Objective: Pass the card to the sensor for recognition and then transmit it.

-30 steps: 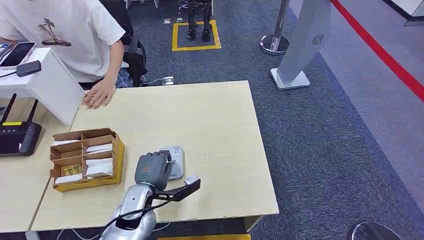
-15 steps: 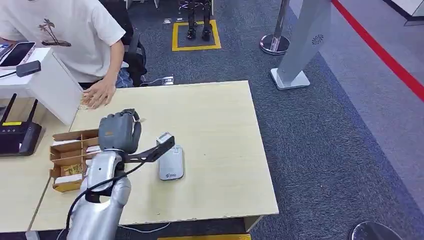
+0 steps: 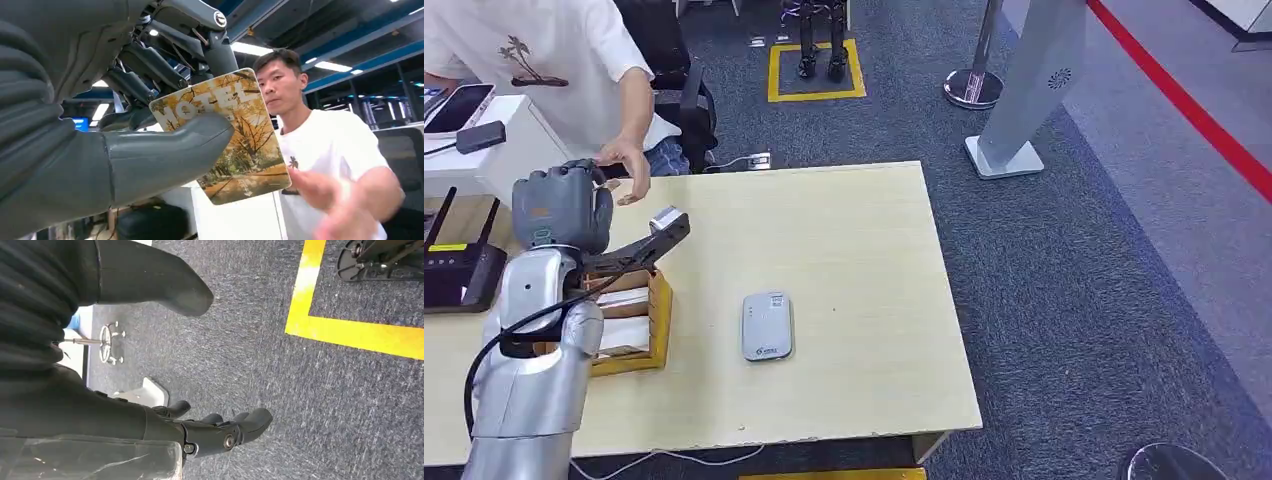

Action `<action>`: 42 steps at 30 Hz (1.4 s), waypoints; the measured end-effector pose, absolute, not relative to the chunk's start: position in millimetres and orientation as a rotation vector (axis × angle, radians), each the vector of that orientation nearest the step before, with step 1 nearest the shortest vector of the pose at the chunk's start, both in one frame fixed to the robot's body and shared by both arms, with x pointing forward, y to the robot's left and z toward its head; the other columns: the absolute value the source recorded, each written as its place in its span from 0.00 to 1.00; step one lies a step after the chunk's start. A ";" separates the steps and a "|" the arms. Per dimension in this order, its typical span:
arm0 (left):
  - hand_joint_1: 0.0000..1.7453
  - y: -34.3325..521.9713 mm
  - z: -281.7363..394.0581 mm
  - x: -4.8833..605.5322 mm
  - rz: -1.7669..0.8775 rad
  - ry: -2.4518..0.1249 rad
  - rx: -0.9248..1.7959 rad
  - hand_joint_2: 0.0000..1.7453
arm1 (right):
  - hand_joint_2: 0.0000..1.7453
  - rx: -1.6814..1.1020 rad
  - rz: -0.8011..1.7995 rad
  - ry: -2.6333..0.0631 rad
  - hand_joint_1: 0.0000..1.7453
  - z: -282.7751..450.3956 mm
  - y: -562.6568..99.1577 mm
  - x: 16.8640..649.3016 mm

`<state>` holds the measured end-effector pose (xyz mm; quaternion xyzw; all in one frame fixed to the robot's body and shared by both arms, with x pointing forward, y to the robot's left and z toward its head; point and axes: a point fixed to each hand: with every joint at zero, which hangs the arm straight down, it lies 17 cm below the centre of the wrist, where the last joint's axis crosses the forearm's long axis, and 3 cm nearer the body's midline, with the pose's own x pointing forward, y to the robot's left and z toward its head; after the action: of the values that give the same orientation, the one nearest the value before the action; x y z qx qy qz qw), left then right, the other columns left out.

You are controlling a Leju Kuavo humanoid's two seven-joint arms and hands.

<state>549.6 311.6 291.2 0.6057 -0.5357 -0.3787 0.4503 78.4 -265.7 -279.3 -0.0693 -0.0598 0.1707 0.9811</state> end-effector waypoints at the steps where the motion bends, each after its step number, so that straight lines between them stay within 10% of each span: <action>1: 1.00 319.0 290.7 549.5 -0.936 -1.309 1.505 1.00 | 1.00 -0.140 0.342 -0.122 0.00 -279.2 -265.7 78.8; 20: 1.00 383.1 290.2 544.1 -0.915 -1.218 1.553 1.00 | 1.00 -0.149 0.330 -0.121 0.00 -279.4 -273.0 79.2; 21: 0.00 382.9 290.7 544.1 -0.916 -1.221 1.552 1.00 | 1.00 -0.150 0.330 -0.121 0.00 -279.4 -273.0 79.3; 34: 0.00 377.1 309.6 535.6 -0.876 -1.286 1.575 1.00 | 1.00 -0.151 0.328 -0.122 0.00 -279.4 -273.6 79.4; 35: 0.00 377.3 310.5 535.0 -0.873 -1.290 1.574 0.00 | 1.00 -0.151 0.328 -0.122 0.00 -279.4 -273.6 79.4; 42: 0.00 379.1 314.6 531.1 -0.857 -1.313 1.570 0.00 | 1.00 -0.151 0.328 -0.122 0.00 -279.4 -273.5 79.4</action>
<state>531.1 379.1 314.6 0.6337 -0.5298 -0.3458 0.4451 79.4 -273.5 -279.4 -0.0750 -0.0604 0.1629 0.9819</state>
